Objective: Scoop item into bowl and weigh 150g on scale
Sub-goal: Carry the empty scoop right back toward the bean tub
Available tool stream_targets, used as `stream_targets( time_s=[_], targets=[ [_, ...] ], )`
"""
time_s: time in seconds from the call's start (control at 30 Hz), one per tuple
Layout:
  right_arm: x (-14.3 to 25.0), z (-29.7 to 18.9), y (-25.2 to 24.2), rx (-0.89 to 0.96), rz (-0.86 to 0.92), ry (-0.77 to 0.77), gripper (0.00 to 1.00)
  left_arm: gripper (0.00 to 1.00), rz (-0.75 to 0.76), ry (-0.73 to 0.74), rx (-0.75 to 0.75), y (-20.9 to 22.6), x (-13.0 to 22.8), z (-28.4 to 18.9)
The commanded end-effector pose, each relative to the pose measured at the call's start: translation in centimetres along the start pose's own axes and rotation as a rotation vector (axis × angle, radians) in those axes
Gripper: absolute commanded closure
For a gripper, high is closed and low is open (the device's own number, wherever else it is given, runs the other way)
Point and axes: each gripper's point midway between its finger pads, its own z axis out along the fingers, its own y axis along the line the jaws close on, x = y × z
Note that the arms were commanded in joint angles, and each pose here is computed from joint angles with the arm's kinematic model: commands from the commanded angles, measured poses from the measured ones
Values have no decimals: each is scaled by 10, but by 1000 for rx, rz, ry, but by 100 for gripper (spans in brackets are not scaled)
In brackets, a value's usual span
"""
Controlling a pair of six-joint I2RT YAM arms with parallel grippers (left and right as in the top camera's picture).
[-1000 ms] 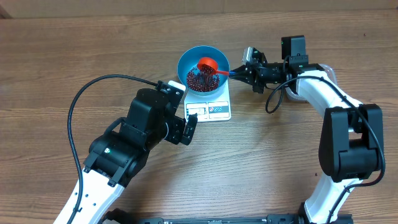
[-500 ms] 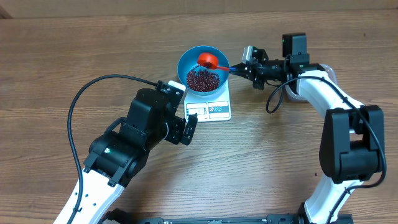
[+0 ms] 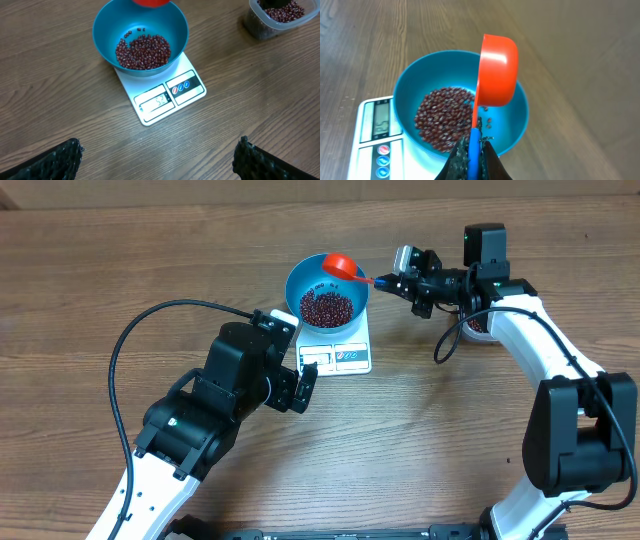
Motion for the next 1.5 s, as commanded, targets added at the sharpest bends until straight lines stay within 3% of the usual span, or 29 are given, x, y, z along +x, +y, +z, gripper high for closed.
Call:
stream_targets(
  time_s=[0.0,0.23,0.47,0.63,0.93,1.27,1.47],
  targets=[
    [-19,-14,-7,45,-26,36,96,0,3,5,-13,4,2,1],
    [-16,-44,-9,150,-5,229,96,0,3,5,-13,4,2,1],
    [-44,-70,2,183,0,243,96,1,3,4,-13,4,2,1],
    [-38,-92,-6,310,130,347,96,0,3,5,-13,4,2,1],
    [13,-141,-3,614,588,613,96,0,3,5,-13,4,2,1],
    [40,-153,50,552,835,780,96,0,3,5,-13,4,2,1],
    [35,-158,53,614,958,742,96,0,3,5,-13,4,2,1]
  ],
)
